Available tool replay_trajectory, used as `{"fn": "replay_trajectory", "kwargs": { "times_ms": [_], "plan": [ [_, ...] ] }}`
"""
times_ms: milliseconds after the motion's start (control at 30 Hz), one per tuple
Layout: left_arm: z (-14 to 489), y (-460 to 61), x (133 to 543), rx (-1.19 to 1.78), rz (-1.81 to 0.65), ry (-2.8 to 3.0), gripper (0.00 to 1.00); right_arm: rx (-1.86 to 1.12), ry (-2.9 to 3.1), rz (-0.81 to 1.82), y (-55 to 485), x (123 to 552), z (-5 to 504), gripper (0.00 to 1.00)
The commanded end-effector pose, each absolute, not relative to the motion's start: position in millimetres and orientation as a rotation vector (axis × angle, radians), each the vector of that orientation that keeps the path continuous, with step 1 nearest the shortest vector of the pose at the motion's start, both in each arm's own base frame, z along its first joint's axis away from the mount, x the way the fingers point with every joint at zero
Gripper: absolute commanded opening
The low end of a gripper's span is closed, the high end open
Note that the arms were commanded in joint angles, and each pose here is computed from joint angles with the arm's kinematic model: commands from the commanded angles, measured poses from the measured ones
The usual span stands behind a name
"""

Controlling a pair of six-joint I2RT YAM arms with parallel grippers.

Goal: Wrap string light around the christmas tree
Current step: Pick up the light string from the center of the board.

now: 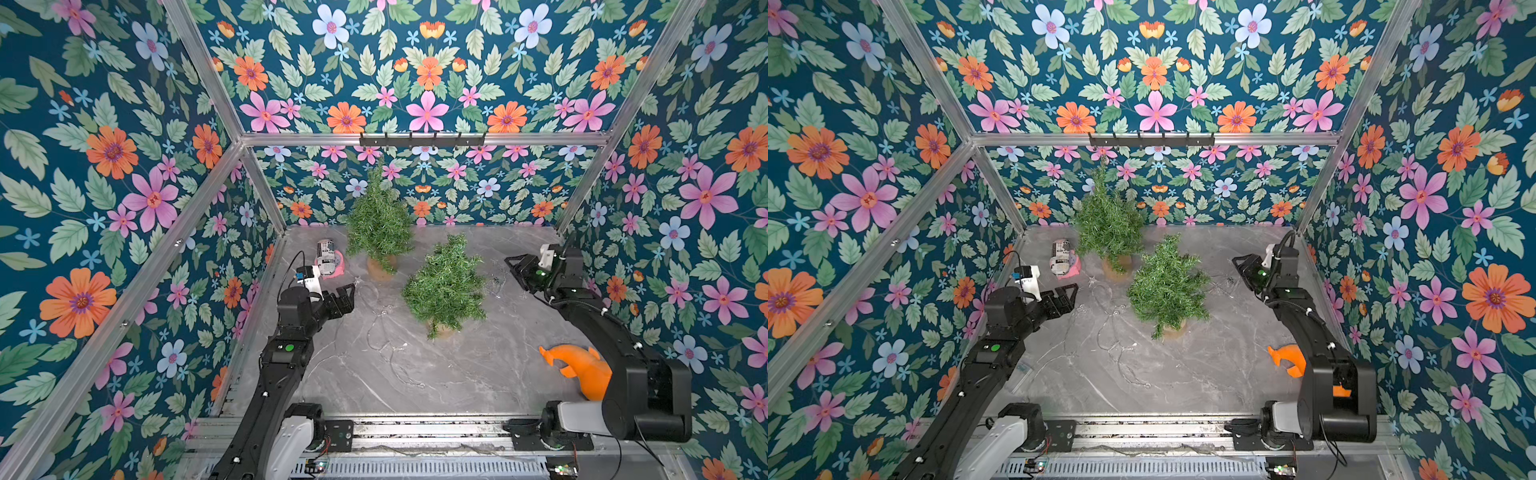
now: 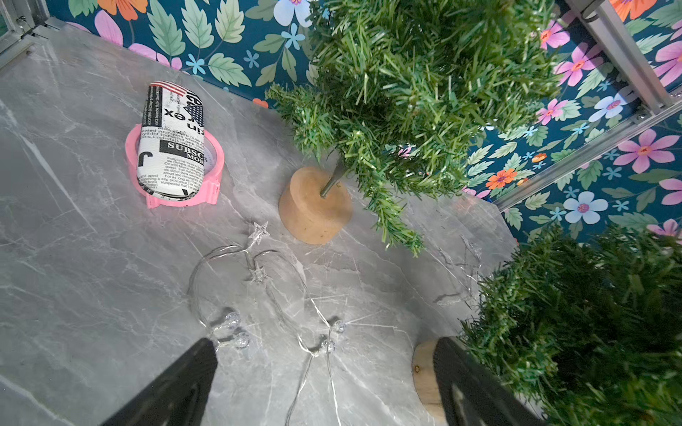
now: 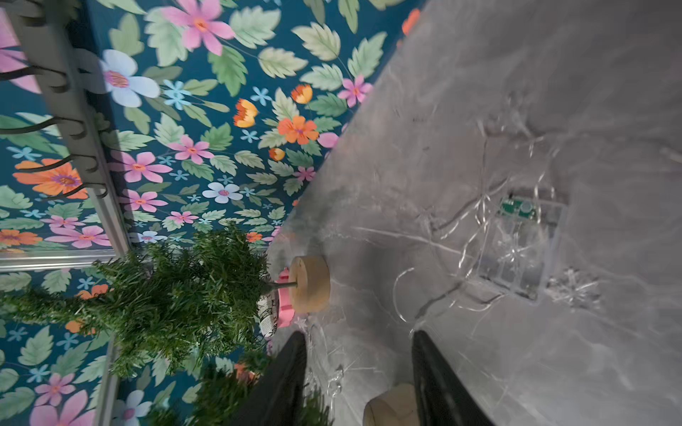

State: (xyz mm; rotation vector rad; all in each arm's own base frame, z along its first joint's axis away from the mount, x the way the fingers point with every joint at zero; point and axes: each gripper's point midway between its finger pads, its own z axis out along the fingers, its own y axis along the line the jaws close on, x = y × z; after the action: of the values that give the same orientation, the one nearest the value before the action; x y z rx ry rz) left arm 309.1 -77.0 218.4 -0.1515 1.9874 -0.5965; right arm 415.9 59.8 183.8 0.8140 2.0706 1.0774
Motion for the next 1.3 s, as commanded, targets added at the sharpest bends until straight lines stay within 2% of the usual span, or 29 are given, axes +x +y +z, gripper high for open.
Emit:
{"fn": "replay_trajectory", "kwargs": {
  "times_ms": [0, 167, 433, 933, 1000, 1033, 1133, 1200, 1267],
  "plan": [
    [221.6, -75.6, 311.1, -0.140, -0.581, 1.979, 0.95, 0.802, 2.025, 1.267, 83.7, 433.3, 182.7, 0.48],
    [221.0, -76.6, 310.7, -0.139, -0.587, 1.983, 0.95, 0.777, 2.144, 1.358, 127.0, 451.0, 138.8, 0.49],
    [219.4, -76.9, 311.5, -0.146, -0.595, 1.987, 0.95, 0.852, 2.176, 1.407, 140.4, 466.1, 91.4, 0.50],
    [219.5, -77.3, 312.1, -0.145, -0.595, 1.989, 0.95, 0.826, 2.248, 1.363, 167.1, 467.9, 65.1, 0.50],
    [219.7, -77.2, 312.0, -0.146, -0.594, 1.988, 0.95, 0.823, 2.236, 1.365, 167.8, 470.6, 65.5, 0.44],
    [221.1, -77.0, 311.9, -0.145, -0.595, 1.984, 0.95, 0.817, 2.225, 1.370, 168.1, 472.7, 68.1, 0.34],
    [224.0, -77.4, 310.7, -0.139, -0.596, 1.975, 0.94, 0.782, 2.187, 1.393, 169.7, 476.9, 80.9, 0.18],
    [229.2, -76.7, 309.7, -0.134, -0.593, 1.958, 0.93, 0.747, 2.145, 1.406, 169.5, 479.0, 97.4, 0.12],
    [238.9, -76.7, 307.6, -0.133, -0.597, 1.938, 0.91, 0.685, 2.098, 1.401, 168.0, 479.2, 124.3, 0.01]
  ]
}}
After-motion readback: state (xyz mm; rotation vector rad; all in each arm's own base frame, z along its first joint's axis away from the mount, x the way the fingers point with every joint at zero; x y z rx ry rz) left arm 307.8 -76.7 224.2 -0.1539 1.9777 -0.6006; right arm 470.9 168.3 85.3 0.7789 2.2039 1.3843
